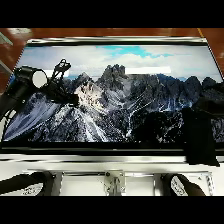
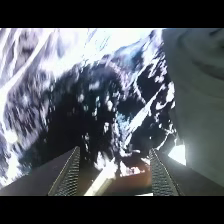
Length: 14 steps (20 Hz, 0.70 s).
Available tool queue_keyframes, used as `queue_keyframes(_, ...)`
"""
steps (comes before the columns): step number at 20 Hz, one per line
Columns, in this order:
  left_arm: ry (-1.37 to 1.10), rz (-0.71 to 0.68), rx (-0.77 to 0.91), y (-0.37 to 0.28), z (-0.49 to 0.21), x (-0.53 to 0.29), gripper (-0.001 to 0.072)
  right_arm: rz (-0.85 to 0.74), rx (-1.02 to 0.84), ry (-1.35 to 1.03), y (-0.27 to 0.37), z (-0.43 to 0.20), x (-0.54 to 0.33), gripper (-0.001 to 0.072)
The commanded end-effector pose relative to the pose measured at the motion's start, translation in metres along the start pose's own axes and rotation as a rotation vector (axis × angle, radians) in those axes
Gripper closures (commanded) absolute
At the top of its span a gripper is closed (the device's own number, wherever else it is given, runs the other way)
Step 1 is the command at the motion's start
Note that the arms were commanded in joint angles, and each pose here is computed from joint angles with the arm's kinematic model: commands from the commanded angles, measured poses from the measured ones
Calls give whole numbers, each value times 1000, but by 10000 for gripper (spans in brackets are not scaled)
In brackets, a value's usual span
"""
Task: Fold the shirts.
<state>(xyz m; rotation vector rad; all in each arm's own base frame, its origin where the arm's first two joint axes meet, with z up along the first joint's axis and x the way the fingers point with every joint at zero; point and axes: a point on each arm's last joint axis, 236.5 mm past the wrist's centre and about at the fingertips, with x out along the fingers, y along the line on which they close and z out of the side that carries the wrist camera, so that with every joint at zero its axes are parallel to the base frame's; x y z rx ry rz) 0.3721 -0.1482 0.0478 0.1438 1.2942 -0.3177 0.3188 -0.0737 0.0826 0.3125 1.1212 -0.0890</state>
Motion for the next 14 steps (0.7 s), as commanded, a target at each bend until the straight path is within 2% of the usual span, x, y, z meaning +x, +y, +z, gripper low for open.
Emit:
queue_keyframes(1,38,23,2,4,-6,6,123,26,-75,49,26,-8,9,153)
queue_keyframes(14,57,32,18,8,-10,6,123,37,-71,44,28,-7,9,153)
